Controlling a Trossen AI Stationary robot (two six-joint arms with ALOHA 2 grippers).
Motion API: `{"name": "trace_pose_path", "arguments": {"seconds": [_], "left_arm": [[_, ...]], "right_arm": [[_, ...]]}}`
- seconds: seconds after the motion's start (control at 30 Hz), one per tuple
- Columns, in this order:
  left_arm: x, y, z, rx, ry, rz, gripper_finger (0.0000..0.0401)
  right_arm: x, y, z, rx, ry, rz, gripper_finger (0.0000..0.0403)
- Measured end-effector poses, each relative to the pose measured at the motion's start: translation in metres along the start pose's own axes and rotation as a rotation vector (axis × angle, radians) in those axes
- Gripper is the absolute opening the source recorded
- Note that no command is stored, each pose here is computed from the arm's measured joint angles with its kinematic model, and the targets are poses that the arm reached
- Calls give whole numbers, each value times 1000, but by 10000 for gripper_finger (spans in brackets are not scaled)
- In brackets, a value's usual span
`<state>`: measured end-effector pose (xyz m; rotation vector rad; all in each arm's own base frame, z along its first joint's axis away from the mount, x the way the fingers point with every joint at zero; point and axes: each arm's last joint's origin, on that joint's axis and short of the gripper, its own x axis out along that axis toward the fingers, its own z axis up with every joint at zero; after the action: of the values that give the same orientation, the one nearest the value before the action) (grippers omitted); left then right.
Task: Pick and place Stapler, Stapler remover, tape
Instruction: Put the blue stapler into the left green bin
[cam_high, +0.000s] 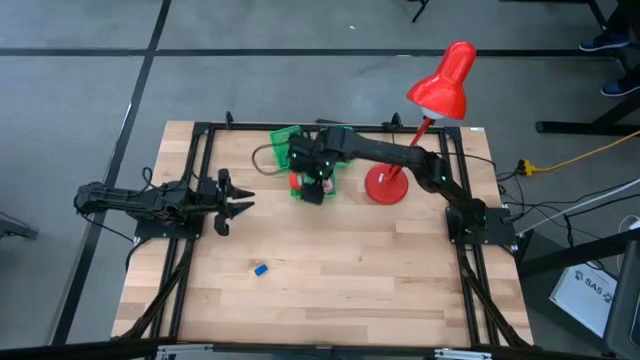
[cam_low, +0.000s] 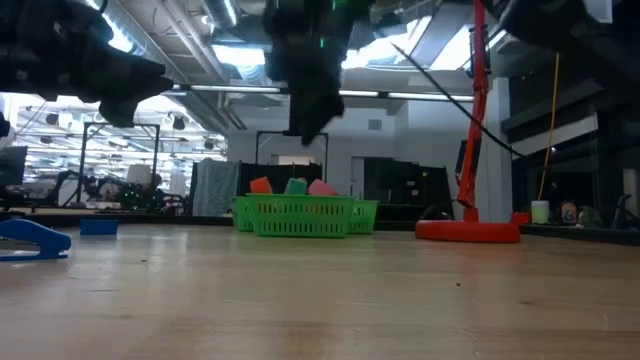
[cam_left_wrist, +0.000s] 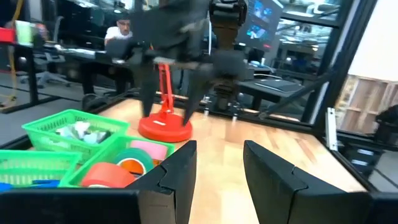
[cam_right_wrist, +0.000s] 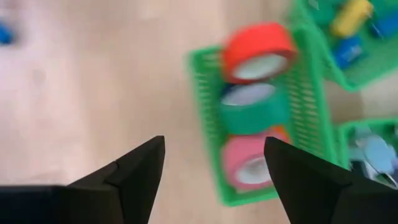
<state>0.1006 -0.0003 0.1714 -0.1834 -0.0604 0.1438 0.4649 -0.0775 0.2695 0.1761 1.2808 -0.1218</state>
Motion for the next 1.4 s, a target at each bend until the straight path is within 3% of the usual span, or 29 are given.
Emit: {"name": "trace_pose_path", "arguments": {"seconds": [0.27,0.57,1.1,1.27,1.4], "left_arm": [[0,0,0,-33,1,-3,127],[0,0,0,-102,1,1,127],[0,0,-5,-90,61,-18,128],[0,0,-5,-88,59,-17,128],[0,0,-5,-86,59,-6,128]], "right_arm": [[-40,66,-16,-185,-46,42,282],[-65,102,-31,-262,-81,13,282],[-77,114,-57,-234,-46,6,282],[-68,106,-100,-164,-120,-84,282],[-59,95,-152,-50,-263,-42,282]]}}
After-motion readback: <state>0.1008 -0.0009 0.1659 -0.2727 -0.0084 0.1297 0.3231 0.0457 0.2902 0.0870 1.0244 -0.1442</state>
